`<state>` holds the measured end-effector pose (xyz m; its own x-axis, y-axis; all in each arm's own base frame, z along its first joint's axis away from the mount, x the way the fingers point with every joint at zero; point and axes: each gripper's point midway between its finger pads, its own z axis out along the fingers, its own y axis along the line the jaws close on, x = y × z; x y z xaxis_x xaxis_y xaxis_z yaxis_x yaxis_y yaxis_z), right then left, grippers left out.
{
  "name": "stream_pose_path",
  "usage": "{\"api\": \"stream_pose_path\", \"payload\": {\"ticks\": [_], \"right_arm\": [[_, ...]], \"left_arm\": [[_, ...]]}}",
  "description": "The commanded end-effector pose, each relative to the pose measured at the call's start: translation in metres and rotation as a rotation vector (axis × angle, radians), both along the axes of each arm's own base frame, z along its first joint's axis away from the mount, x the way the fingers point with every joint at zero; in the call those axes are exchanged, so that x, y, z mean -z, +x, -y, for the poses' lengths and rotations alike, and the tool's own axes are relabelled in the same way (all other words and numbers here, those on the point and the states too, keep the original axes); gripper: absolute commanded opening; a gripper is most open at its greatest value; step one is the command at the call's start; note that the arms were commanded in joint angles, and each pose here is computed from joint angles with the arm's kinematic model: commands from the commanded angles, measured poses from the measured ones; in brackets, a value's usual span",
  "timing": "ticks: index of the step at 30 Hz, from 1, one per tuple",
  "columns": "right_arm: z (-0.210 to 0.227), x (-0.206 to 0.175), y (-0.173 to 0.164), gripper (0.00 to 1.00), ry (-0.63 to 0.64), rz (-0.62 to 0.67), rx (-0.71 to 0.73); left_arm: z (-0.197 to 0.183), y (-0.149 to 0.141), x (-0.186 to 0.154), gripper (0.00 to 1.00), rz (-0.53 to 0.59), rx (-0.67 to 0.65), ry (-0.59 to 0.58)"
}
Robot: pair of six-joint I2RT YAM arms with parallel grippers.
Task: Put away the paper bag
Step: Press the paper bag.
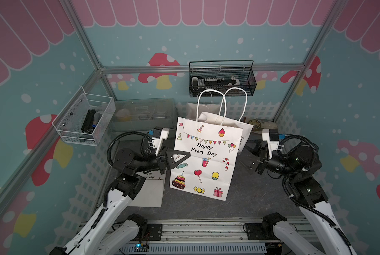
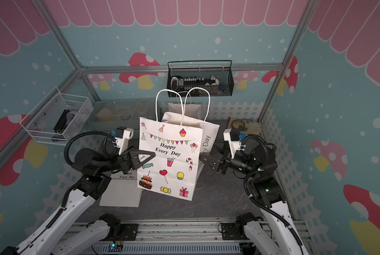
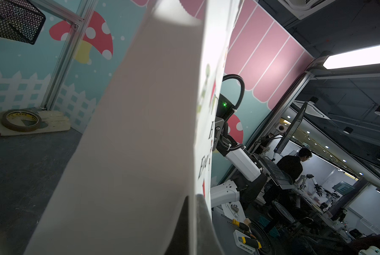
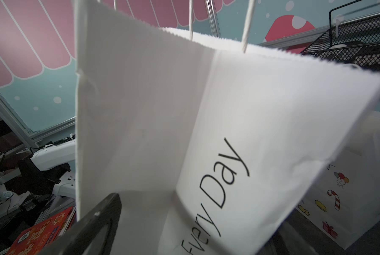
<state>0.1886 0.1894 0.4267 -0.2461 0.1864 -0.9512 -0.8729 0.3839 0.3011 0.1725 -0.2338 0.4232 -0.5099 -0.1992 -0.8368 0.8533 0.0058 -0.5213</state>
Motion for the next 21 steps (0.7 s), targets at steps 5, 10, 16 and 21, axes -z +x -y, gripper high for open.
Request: {"api": "stream_pose_path", "payload": {"ticks": [5, 10, 16, 21], "right_arm": [[-0.004, -0.013, -0.013, 0.95, 0.085, 0.001, -0.072], [-0.004, -0.013, -0.016, 0.95, 0.096, -0.003, -0.083], [-0.005, -0.016, -0.016, 0.95, 0.127, -0.013, -0.105], [-0.006, -0.014, -0.011, 0.92, 0.150, -0.028, -0.105]], "left_arm": [[0.004, 0.017, 0.037, 0.00, -0.050, -0.049, 0.076], [0.005, 0.026, 0.054, 0.00, -0.073, -0.088, 0.135], [0.005, 0.033, 0.062, 0.00, -0.088, -0.117, 0.160], [0.004, 0.038, 0.062, 0.00, -0.088, -0.145, 0.162]]}}
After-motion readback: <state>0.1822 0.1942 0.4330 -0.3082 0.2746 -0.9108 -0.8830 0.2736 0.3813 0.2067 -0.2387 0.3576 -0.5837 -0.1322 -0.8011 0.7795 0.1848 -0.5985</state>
